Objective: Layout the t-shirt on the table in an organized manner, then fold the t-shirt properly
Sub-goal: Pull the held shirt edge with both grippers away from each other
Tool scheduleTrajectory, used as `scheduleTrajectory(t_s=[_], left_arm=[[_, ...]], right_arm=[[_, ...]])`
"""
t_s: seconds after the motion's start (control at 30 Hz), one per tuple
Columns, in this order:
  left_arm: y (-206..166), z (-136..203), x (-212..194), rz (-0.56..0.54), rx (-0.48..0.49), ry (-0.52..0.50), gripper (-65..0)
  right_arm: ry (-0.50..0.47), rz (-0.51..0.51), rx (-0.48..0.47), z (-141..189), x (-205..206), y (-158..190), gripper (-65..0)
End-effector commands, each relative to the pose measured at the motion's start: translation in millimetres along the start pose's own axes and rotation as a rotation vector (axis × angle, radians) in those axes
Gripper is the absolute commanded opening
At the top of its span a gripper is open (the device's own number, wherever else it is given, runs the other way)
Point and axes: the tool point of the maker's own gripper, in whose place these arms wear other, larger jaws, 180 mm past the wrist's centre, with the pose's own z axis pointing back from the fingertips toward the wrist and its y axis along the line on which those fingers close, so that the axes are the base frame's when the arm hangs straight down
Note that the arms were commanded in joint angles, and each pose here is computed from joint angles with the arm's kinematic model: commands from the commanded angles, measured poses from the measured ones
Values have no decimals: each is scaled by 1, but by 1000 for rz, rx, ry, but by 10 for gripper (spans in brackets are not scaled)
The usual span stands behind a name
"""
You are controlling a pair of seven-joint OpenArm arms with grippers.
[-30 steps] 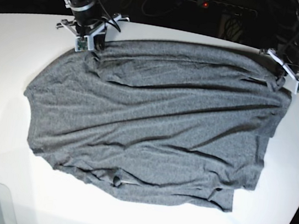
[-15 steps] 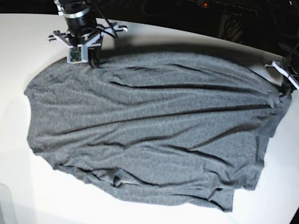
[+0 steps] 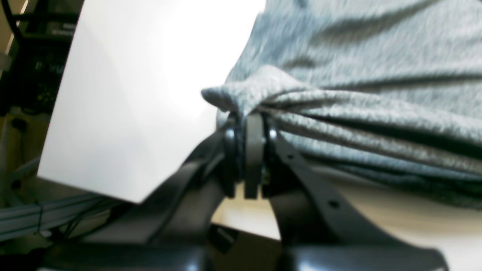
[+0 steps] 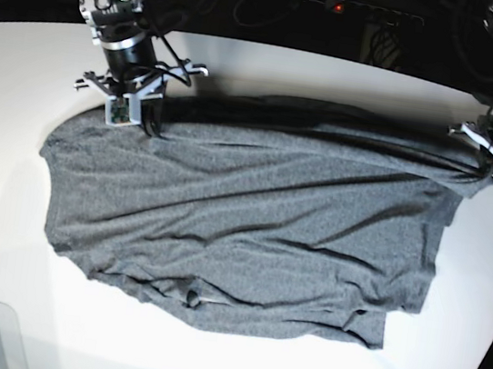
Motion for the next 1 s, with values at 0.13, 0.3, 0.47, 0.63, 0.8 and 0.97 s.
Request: scheduleTrajectory(t_s=[0.13,0.3,0.47,0.63,0.8,0.97], left_arm=[[7,5,8,-25,18,-26,-648],[8,15,-4,-50,23,6,-648],[29,26,-17,-27,79,30,-648],[43,32,-17,-13,120,27,-648],[42,31,-17,-15,115,28,-648],[41,30,-13,-11,113,18,-648]], right_arm=[[-52,3,3,-1,15,0,-650],[-53,6,3,-1,16,-1,-650],[-46,8,0,0,13,-2,-650],[-44,21,2,7,11,-4,-650],[-32,19,8,15,6,0,-650],[-15,10,12,16,1,3,-650]])
